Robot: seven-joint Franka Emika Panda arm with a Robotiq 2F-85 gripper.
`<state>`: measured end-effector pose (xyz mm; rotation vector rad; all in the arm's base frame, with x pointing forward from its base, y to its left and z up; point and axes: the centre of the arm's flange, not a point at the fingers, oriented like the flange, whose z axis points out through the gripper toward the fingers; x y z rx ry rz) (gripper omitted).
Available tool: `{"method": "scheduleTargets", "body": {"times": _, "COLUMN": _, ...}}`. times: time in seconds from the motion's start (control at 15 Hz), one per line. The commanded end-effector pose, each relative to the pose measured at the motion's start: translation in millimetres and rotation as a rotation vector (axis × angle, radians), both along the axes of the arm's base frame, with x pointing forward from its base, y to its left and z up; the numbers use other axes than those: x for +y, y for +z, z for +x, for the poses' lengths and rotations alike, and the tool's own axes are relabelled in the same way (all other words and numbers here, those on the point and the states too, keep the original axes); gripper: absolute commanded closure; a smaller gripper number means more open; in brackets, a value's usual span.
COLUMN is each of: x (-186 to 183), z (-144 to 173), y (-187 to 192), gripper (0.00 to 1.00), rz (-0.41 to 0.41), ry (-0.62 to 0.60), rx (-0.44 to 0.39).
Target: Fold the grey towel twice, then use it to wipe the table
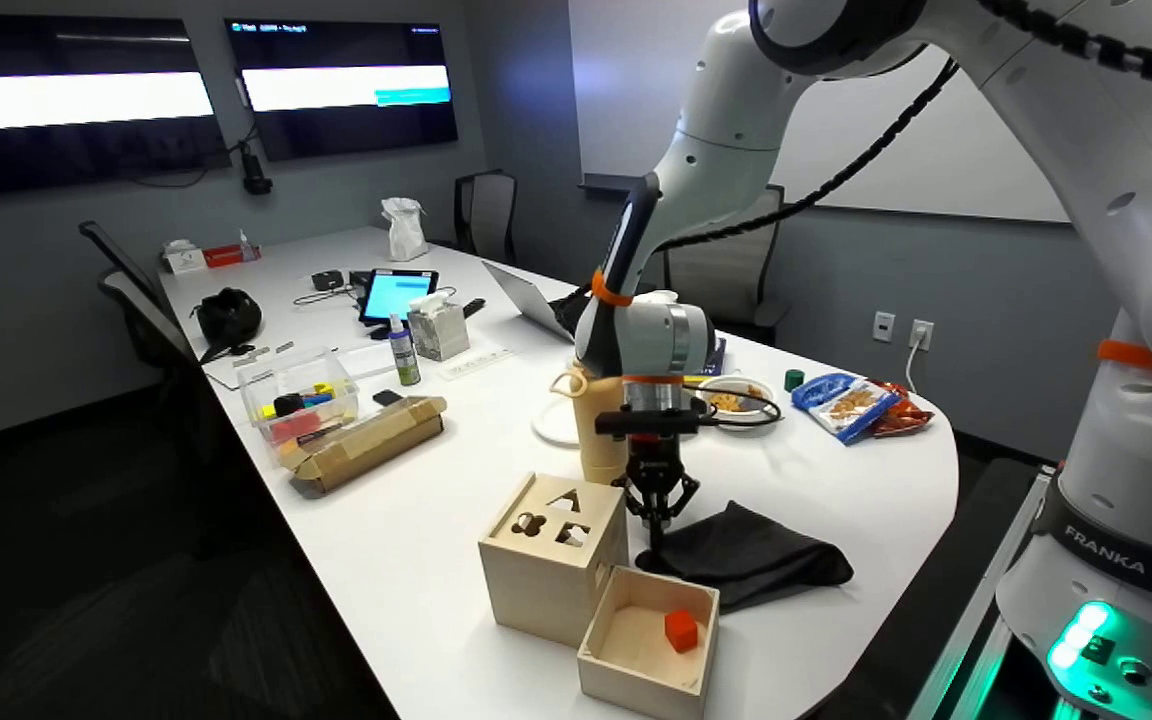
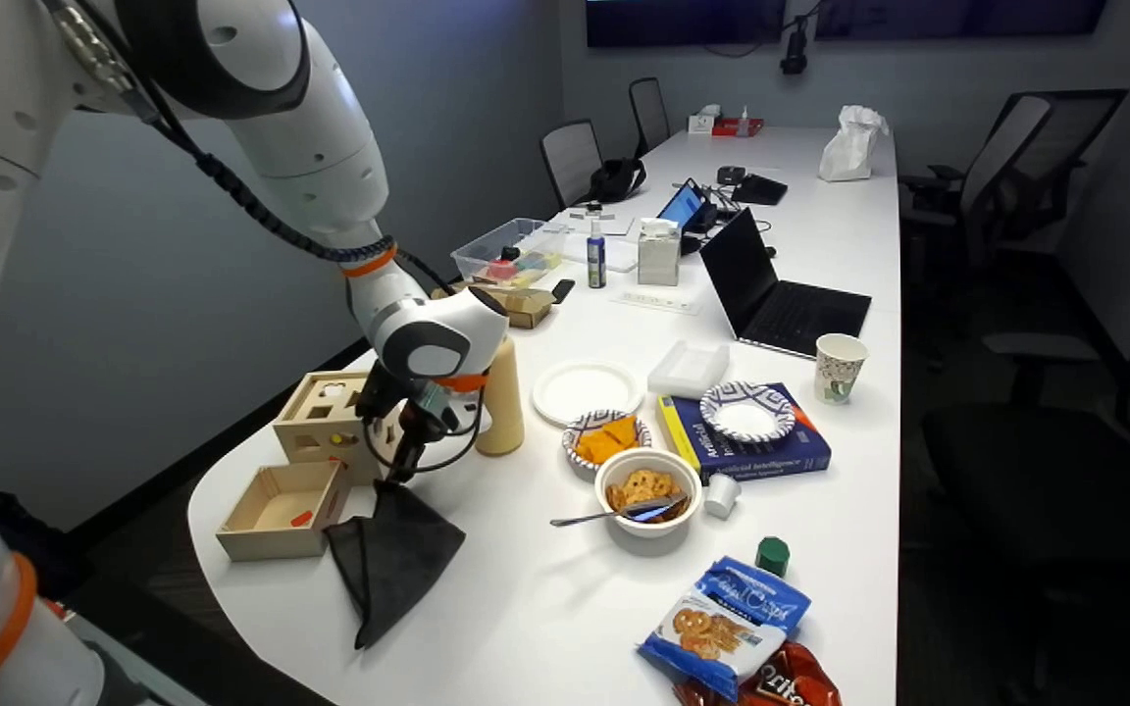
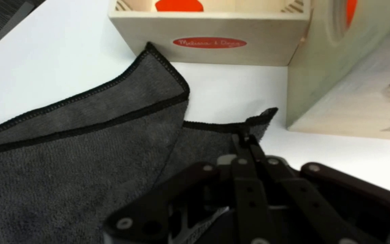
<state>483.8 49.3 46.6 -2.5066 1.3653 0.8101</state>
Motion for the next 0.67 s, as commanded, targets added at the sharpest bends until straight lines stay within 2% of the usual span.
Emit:
{"method": "scheduleTargets", "body": {"times": 0.0, "x": -12.2, "z": -21.2, "y": 31.7, "gripper": 0.99, "rz": 0.01, "ry": 0.003, "rx": -0.061}}
{"method": "scheduleTargets", "body": {"times": 0.4, "x": -32.1, "z": -55.1, "y": 52.7, "gripper": 0.99, "rz": 0.006, "ry": 0.005, "rx": -0.084}}
{"method": "scheduleTargets", "body": {"times": 0.6, "x": -42.1, "z": -76.9, "y": 59.9, "gripper": 0.99, "rz": -0.022, "ry": -0.015, "rx": -0.08}}
